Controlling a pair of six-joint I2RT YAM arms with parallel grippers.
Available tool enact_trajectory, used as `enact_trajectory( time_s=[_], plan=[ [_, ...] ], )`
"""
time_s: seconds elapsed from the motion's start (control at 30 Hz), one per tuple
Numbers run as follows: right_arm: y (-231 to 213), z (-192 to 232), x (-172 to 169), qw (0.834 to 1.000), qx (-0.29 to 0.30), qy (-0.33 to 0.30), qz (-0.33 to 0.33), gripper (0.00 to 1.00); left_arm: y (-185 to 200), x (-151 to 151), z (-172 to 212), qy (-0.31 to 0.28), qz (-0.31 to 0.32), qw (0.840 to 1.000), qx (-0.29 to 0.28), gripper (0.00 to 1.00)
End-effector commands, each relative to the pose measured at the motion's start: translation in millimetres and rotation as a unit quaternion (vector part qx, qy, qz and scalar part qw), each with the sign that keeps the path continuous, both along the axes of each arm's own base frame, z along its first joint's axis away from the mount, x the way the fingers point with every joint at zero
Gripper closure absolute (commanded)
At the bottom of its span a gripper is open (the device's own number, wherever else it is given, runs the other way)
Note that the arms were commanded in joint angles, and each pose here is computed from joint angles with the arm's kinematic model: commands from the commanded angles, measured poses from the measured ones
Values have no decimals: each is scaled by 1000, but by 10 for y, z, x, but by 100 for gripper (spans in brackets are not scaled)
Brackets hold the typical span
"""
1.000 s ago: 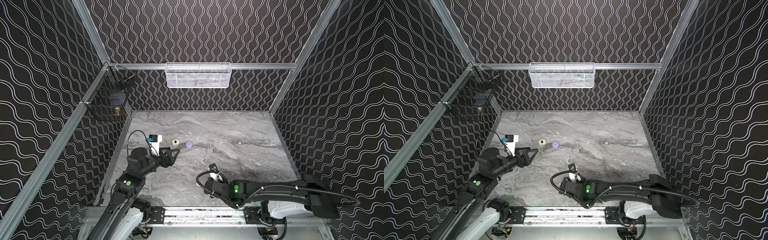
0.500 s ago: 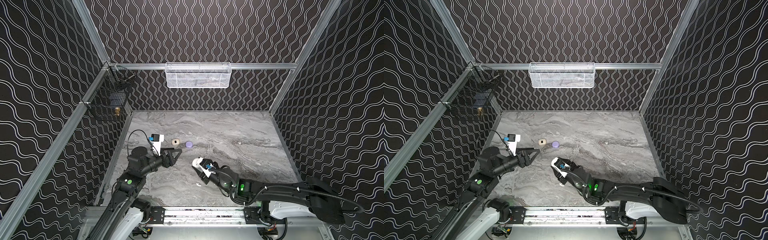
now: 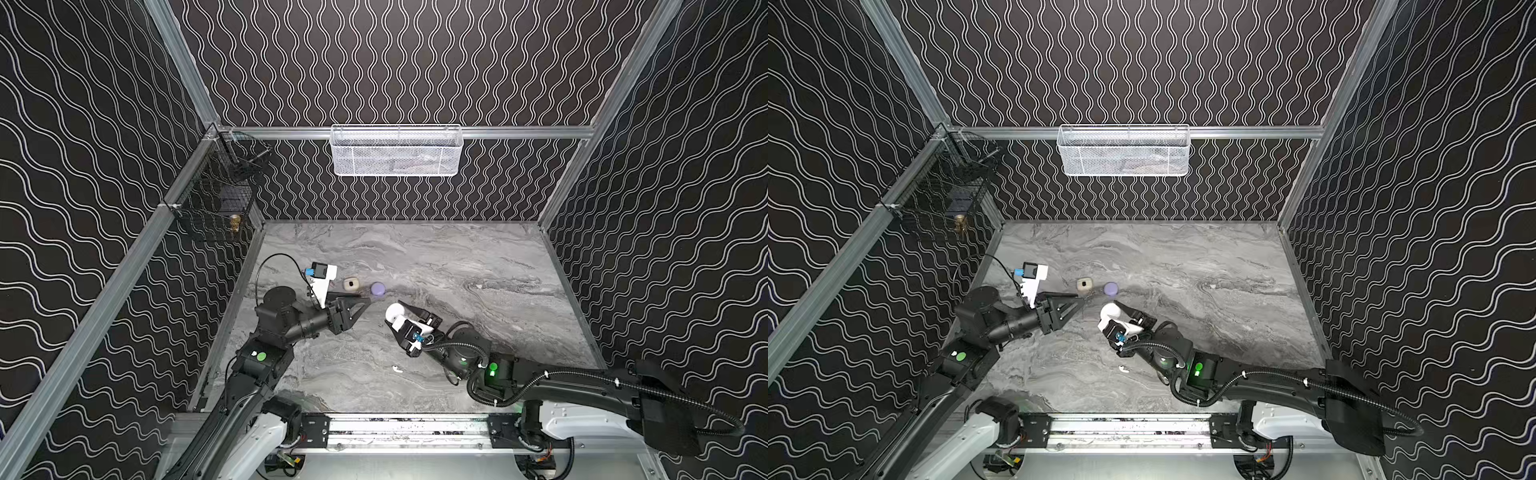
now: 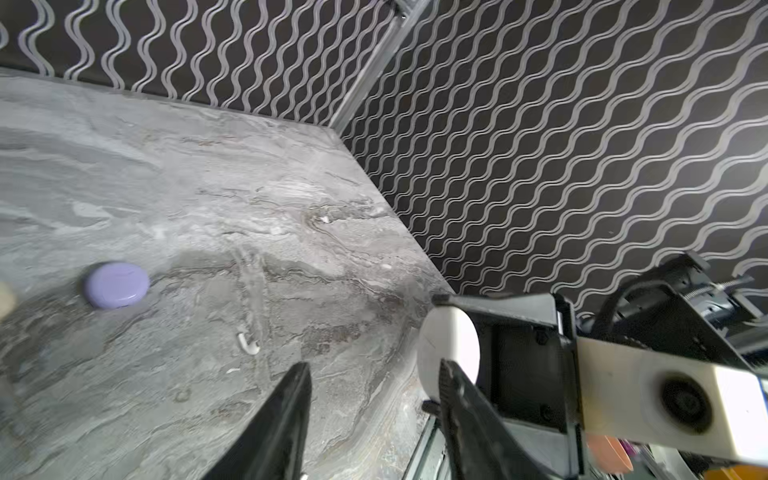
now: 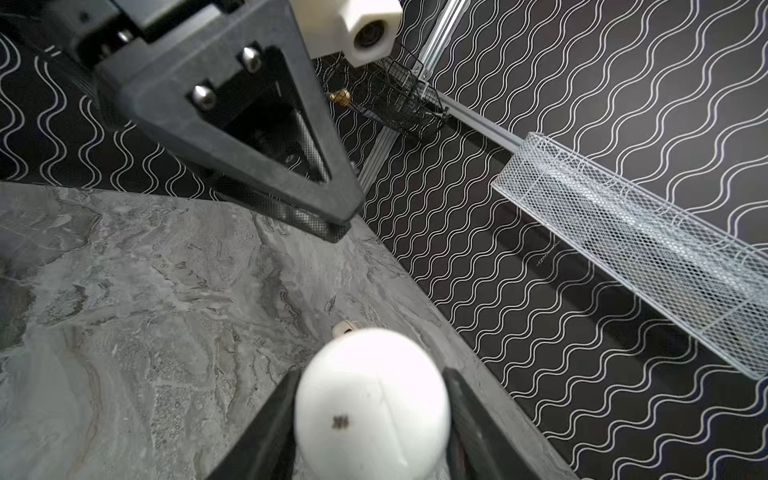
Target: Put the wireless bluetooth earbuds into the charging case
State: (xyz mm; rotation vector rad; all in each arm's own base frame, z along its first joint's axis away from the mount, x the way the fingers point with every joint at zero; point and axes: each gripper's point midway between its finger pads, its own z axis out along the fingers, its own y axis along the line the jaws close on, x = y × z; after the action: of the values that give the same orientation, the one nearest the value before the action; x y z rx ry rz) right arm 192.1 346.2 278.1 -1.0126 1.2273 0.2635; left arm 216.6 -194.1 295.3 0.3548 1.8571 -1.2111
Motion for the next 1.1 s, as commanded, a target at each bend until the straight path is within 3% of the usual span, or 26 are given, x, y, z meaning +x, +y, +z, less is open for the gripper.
enact_trajectory(
  time_s=[0.0, 0.37, 1.07],
  plan=[
    [-19, 113, 14, 1000, -10, -26, -7, 84, -82, -70, 97, -37, -27, 999, -4, 48],
    [68, 212, -11, 1000, -5, -28, 9, 85, -191, -267, 166, -61, -64, 996, -17, 52],
    [326, 391, 12, 999, -2, -41, 28, 84, -275, -261, 134, -54, -68, 996, -6, 57]
  ],
)
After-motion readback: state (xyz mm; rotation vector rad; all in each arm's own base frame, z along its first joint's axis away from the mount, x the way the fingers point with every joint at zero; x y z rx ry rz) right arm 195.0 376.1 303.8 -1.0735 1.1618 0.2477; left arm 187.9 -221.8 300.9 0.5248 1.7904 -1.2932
